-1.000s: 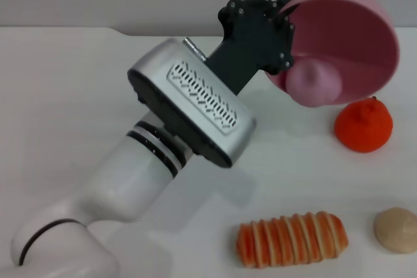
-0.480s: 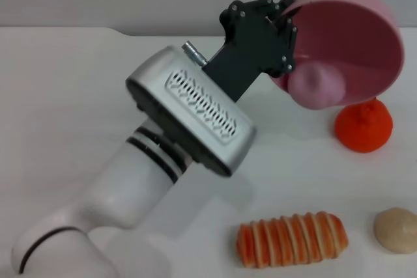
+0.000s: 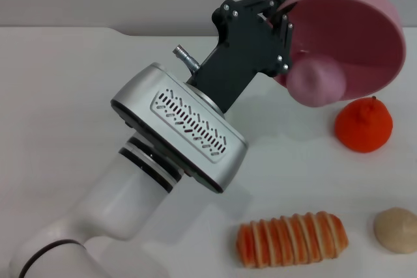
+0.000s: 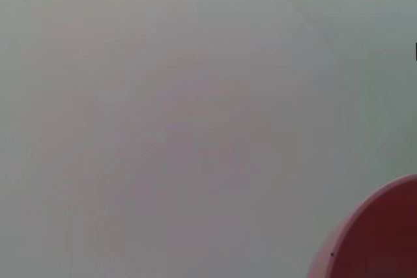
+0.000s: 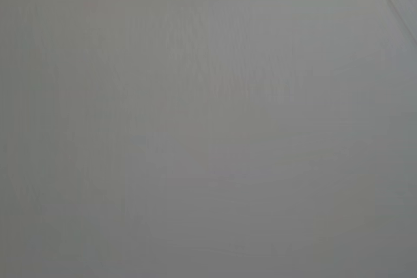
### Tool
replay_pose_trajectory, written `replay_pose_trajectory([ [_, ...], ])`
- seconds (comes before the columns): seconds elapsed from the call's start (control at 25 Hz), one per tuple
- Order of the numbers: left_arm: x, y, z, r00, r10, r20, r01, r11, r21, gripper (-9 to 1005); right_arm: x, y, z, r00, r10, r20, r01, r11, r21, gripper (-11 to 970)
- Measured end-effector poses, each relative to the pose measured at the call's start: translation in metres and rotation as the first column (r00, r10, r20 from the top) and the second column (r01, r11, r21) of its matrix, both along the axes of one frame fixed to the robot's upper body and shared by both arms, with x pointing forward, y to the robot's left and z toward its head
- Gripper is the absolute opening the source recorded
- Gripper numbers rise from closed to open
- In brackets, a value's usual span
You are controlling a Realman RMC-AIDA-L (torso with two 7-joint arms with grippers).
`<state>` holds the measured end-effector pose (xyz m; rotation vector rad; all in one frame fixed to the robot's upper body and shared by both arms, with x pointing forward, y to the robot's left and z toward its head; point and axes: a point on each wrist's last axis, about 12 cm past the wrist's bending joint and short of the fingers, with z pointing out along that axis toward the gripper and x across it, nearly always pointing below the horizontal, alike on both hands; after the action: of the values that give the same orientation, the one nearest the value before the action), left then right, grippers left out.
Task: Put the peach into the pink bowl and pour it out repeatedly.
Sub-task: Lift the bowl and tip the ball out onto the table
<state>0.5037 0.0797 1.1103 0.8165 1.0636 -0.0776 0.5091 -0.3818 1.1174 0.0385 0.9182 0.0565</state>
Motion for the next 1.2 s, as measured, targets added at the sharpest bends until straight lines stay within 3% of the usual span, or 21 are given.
replay_pose_trajectory([
  [1.2, -0.010, 0.010, -0.001, 0.997, 0.037, 0.066, -0.034, 0.998, -0.053, 45, 0.000, 0.001, -0.001, 1.000, 0.019, 0.000, -0.019, 1.000, 0.025, 469],
])
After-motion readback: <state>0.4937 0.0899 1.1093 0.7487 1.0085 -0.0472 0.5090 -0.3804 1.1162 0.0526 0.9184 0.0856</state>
